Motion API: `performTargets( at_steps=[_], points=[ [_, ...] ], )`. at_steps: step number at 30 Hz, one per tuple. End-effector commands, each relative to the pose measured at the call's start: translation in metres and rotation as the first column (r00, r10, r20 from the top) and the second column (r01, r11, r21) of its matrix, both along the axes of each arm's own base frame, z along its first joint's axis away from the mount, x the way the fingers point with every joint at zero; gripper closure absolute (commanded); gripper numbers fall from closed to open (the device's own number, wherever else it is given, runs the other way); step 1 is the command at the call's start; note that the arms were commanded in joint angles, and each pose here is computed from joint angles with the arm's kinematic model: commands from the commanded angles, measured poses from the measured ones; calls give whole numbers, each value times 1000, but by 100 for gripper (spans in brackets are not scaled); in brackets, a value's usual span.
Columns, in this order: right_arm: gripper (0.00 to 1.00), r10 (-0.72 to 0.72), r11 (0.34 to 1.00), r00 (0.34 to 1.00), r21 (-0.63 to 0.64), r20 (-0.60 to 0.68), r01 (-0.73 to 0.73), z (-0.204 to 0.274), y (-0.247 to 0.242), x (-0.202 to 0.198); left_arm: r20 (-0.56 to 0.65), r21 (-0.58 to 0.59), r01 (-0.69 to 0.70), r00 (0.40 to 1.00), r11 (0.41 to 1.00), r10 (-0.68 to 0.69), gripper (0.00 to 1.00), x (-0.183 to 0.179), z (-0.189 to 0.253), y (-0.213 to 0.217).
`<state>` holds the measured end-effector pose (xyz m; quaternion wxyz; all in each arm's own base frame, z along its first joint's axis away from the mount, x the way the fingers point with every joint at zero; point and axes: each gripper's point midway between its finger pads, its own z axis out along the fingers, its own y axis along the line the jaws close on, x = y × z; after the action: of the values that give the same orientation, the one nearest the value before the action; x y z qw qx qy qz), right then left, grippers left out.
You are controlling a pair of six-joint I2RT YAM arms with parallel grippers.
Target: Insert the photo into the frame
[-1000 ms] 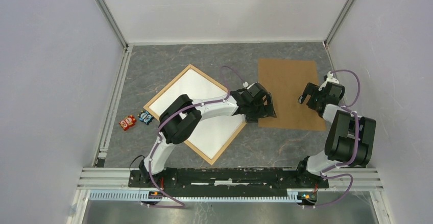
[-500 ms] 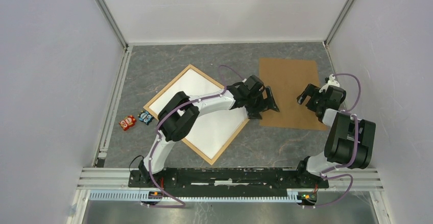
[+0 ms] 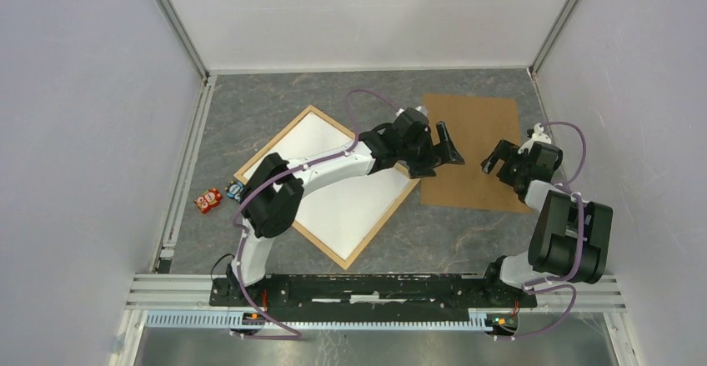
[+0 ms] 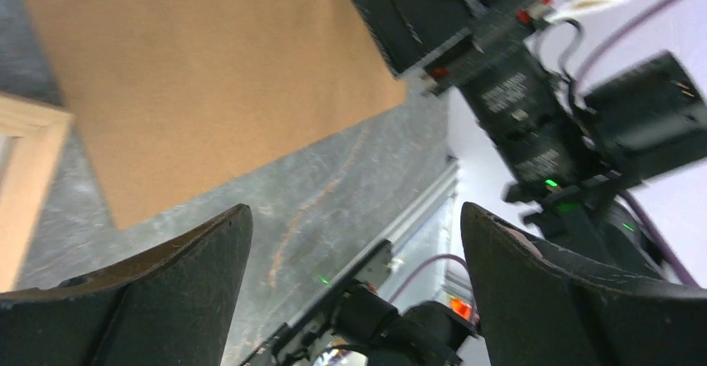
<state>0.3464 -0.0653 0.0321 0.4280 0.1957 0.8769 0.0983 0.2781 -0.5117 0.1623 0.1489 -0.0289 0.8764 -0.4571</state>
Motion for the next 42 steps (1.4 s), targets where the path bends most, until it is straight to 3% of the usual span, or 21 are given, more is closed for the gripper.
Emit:
performTargets(
  at_steps=[1, 6, 19, 42],
  points=[
    [2, -50, 998, 972, -44, -229, 41, -23, -2, -46, 93, 233, -24, 996, 972, 2, 0, 1, -38, 33],
    [2, -131, 979, 951, -188, -279, 79, -7, -28, -51, 111, 368, -9, 993, 930, -35, 0, -4, -68, 46],
    [2, -253, 930, 915, -340, -316, 140, 0, -62, -55, 55, 389, 0, 998, 921, -23, 0, -7, -98, 36],
    [2, -194, 968, 917, -219, -349, 122, -36, -48, -59, -61, 325, 9, 998, 946, 11, 0, -10, -130, 23]
  ],
)
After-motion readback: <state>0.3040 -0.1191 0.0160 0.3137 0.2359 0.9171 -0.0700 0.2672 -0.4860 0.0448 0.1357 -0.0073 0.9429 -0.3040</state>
